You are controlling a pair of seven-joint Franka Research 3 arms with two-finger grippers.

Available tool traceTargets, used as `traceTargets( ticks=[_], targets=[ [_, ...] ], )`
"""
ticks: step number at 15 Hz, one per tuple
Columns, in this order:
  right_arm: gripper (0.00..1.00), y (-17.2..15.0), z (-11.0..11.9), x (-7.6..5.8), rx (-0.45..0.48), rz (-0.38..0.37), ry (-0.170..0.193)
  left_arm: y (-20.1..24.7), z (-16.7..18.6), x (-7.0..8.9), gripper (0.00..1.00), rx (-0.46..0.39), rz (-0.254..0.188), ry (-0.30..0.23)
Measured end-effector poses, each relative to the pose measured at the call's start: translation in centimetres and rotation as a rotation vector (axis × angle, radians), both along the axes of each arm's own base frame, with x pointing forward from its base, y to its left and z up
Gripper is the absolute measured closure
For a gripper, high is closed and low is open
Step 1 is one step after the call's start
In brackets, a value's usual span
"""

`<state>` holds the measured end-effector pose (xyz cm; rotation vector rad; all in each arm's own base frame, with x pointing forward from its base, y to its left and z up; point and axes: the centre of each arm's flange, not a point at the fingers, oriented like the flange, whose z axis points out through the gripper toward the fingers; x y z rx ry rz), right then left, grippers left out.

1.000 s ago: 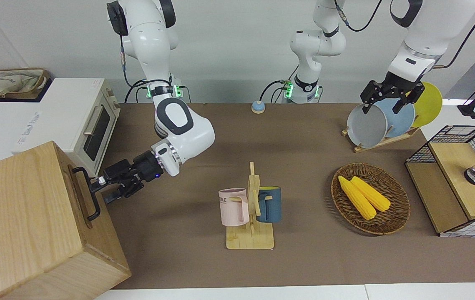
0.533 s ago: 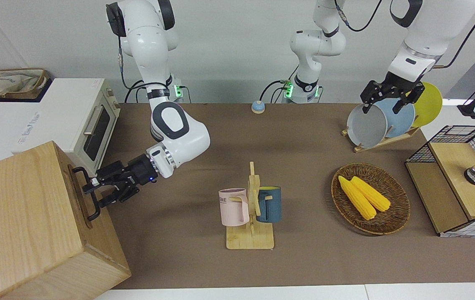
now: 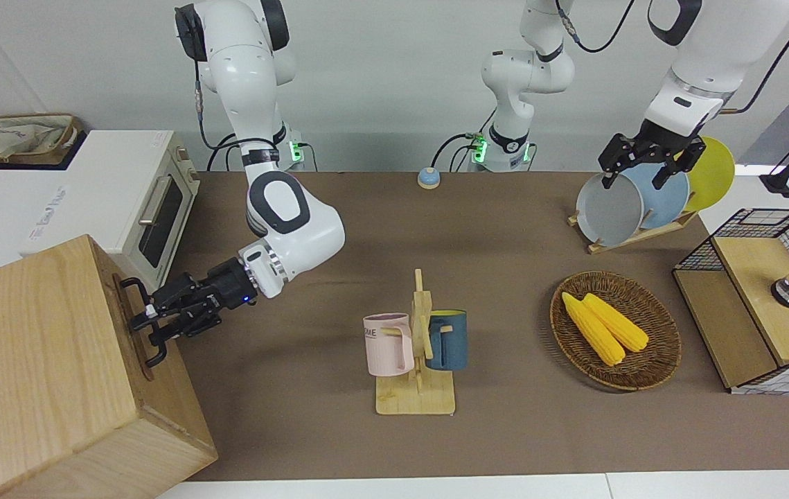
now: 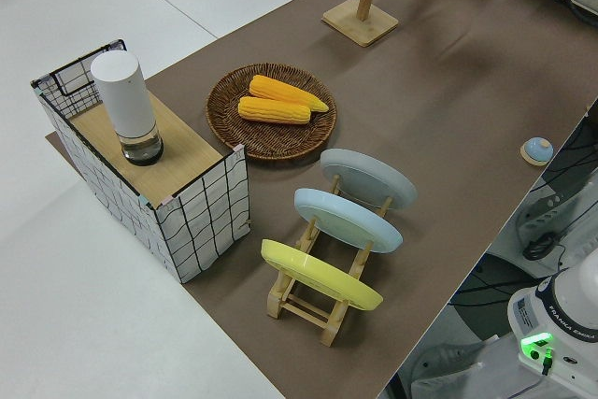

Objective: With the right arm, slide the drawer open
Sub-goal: 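Close the right gripper on the black drawer handle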

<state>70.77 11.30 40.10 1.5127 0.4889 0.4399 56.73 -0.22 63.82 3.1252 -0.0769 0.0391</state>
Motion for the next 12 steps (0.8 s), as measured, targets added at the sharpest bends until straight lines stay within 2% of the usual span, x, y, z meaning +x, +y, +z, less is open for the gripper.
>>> traceTargets(
  ticks=[1, 5, 7, 8, 9, 10, 11, 12],
  targets=[
    [0.52, 0.01, -0.01, -0.01, 0.000, 0.000, 0.000, 0.00, 0.00, 0.00, 0.00, 0.000, 0.000, 0.000],
    [0.57, 0.22, -0.04, -0.04, 0.002, 0.003, -0.002, 0.00, 0.00, 0.00, 0.00, 0.000, 0.000, 0.000],
    [0.65, 0.37, -0.38, -0.12, 0.008, 0.005, 0.001, 0.00, 0.00, 0.00, 0.01, 0.000, 0.000, 0.000],
    [0.65, 0.47, -0.42, -0.14, 0.009, 0.006, 0.001, 0.00, 0.00, 0.00, 0.00, 0.000, 0.000, 0.000],
    [0.70, 0.55, -0.49, -0.18, 0.011, 0.006, 0.002, 0.00, 0.00, 0.00, 0.00, 0.000, 0.000, 0.000],
    [0.79, 0.58, -0.85, -0.23, 0.014, 0.005, 0.007, 0.00, 0.00, 0.00, 0.00, 0.000, 0.000, 0.000],
    [0.83, 0.59, -0.84, -0.22, 0.023, 0.004, -0.009, 0.00, 0.00, 0.00, 0.00, 0.000, 0.000, 0.000],
    [0.83, 0.59, -0.84, -0.22, 0.024, 0.004, -0.010, 0.00, 0.00, 0.00, 0.00, 0.000, 0.000, 0.000]
  ],
)
